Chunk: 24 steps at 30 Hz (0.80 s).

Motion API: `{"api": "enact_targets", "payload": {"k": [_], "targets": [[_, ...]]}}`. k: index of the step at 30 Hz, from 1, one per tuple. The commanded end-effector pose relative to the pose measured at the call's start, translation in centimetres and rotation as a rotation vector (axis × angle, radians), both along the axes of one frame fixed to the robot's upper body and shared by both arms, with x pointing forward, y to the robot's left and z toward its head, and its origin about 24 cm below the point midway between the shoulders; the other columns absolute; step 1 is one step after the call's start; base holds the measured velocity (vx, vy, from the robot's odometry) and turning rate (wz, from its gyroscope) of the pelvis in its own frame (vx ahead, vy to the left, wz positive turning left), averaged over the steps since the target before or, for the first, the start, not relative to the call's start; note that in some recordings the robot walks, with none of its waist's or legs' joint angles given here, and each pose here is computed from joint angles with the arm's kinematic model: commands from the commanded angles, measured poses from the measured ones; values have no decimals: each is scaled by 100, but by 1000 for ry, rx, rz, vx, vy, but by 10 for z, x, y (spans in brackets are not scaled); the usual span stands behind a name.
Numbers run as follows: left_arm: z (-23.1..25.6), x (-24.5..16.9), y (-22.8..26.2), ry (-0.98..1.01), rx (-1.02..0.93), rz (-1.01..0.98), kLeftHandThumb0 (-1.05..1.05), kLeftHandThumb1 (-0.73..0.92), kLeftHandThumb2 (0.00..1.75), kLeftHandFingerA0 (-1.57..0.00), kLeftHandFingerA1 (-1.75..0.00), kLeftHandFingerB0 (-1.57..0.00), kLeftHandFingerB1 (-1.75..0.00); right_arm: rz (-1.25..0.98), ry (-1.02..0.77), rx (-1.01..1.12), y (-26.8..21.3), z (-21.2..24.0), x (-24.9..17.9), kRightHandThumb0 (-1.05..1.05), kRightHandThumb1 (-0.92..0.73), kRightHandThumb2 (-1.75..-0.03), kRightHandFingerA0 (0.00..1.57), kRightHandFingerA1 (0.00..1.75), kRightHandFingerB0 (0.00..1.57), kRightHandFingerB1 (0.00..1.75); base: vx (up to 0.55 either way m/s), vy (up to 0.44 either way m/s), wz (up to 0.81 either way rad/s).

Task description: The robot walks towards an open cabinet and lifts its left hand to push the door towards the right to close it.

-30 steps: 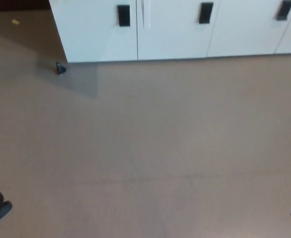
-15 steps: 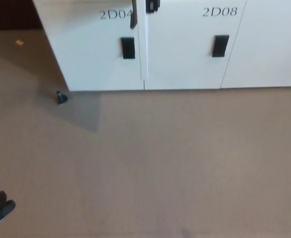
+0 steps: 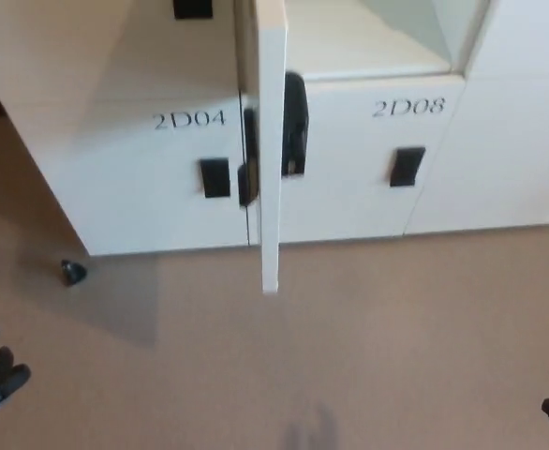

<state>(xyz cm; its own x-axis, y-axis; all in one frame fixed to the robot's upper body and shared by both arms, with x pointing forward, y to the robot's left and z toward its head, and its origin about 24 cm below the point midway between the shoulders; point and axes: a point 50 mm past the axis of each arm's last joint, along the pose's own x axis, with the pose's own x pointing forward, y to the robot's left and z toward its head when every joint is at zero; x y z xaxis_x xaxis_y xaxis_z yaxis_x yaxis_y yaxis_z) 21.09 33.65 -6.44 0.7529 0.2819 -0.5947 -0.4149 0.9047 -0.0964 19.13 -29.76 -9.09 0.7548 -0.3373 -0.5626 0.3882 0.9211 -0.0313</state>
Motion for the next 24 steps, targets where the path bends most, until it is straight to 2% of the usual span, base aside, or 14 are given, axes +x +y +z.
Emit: {"api": "enact_targets", "payload": {"k": [1,7,16,24], "targets": [[2,0,4,4,24,-1,-27,60,57,-69,-55,-55,-49,-22,3,-40,-8,2,-4,-32,-70,-60,68,51,48,41,501,196,35],[5,3,4,-8,26,-20,-28,61,57,-69,-56,-55,-50,-33,-4,-32,-8,1,-7,-31,-71,-60,71,52,48,41,580,155,39],[10,13,1,-12,24,-42,-26,63,58,-66,-56,-52,-49,-41,-15,-31,-8,0,-9,-32,-71,-61,69,51,45,41,557,-169,-20],[14,23,-7,-35,54,-99,-29,59,57,-73,-55,-59,-50,-58,-8,-43,-10,-1,-12,-31,-71,-60,69,50,47,41,514,-111,-3]]}}
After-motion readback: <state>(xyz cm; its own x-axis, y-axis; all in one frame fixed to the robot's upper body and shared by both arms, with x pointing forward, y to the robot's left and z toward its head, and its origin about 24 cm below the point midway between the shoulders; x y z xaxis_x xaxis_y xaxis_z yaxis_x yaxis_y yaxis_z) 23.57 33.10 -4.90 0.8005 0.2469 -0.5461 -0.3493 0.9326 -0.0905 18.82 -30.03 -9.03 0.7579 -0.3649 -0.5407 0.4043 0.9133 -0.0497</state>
